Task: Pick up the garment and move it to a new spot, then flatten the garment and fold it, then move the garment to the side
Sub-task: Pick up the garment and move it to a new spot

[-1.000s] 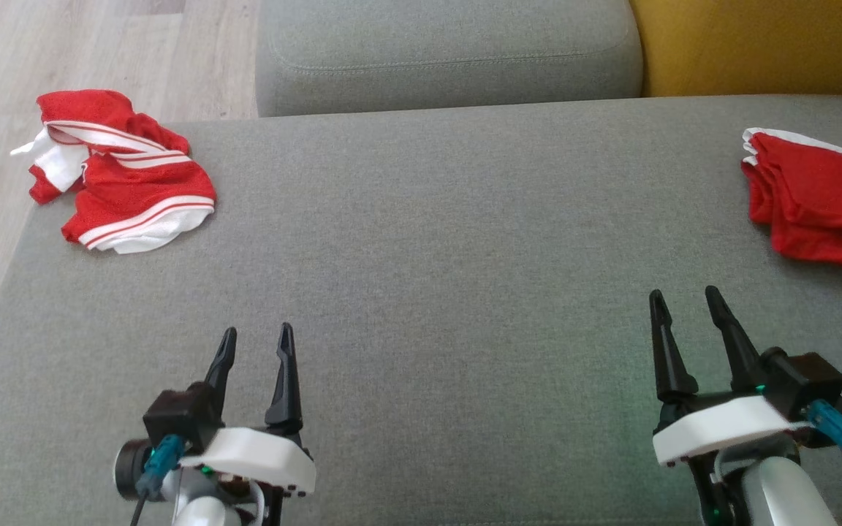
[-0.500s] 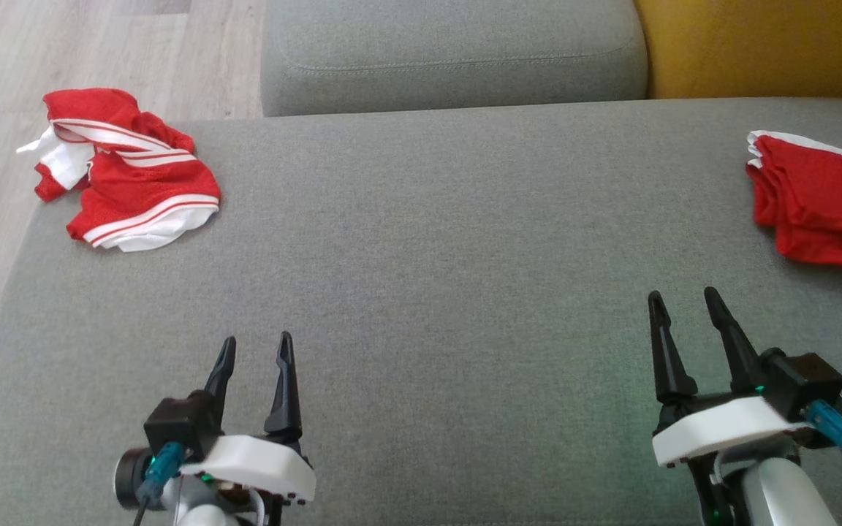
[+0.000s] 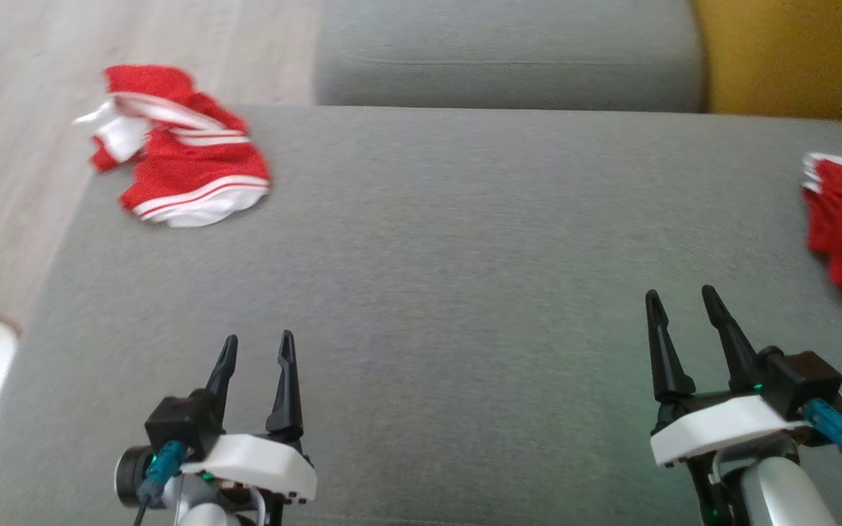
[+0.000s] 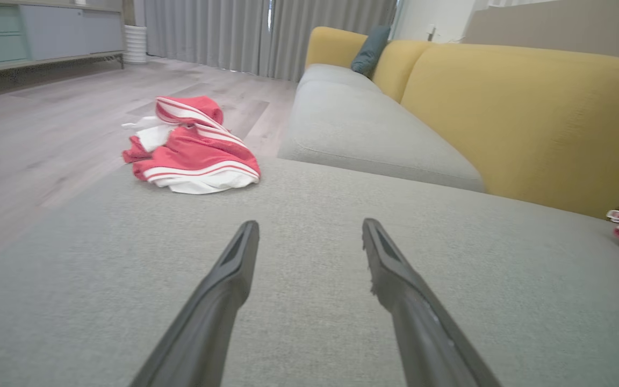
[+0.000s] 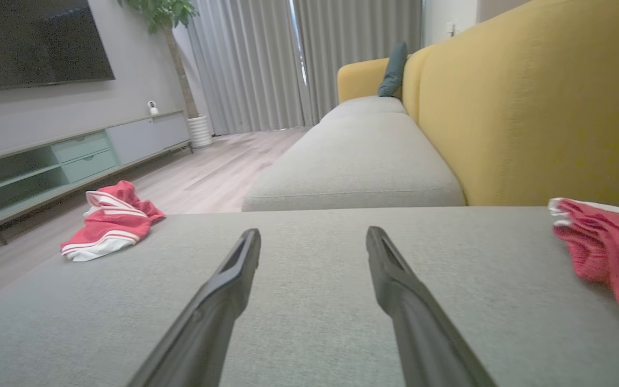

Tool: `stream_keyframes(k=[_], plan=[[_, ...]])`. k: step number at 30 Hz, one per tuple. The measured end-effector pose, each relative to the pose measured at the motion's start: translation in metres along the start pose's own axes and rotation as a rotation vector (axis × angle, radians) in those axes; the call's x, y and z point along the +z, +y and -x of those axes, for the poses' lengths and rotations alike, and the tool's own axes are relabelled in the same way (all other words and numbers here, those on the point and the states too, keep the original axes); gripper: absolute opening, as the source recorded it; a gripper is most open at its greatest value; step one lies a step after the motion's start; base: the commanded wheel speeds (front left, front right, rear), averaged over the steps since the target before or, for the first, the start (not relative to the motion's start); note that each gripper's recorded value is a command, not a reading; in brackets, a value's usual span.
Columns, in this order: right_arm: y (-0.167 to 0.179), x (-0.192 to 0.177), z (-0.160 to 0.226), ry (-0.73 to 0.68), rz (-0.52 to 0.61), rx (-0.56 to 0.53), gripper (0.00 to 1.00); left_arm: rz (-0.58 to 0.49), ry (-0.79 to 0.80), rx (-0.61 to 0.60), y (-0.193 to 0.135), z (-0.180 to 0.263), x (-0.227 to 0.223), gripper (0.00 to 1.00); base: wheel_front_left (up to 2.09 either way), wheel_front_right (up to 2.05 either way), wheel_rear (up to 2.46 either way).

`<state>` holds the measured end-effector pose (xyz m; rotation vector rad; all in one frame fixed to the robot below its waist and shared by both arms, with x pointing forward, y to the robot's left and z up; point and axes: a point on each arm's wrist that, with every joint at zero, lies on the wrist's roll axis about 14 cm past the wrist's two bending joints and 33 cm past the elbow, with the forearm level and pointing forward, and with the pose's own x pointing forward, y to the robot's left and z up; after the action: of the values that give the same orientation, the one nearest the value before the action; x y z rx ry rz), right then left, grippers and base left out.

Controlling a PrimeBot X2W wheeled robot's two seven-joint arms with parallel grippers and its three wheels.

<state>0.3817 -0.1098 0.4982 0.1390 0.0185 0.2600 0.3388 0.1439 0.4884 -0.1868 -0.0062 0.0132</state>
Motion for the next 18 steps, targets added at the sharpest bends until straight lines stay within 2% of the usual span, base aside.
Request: stream_keyframes(k=[8,18], plan=[[0.049,-0.006,-0.025,0.019,0.000,0.153,1.00,-0.002,-0.031,0.146,0.044,0.022,0.009,1.00,0.00,0.00,0.00],[0.130,-0.020,-0.047,0.060,-0.003,0.389,1.00,-0.013,-0.081,0.380,0.107,0.070,0.024,1.00,0.00,0.00,0.00]])
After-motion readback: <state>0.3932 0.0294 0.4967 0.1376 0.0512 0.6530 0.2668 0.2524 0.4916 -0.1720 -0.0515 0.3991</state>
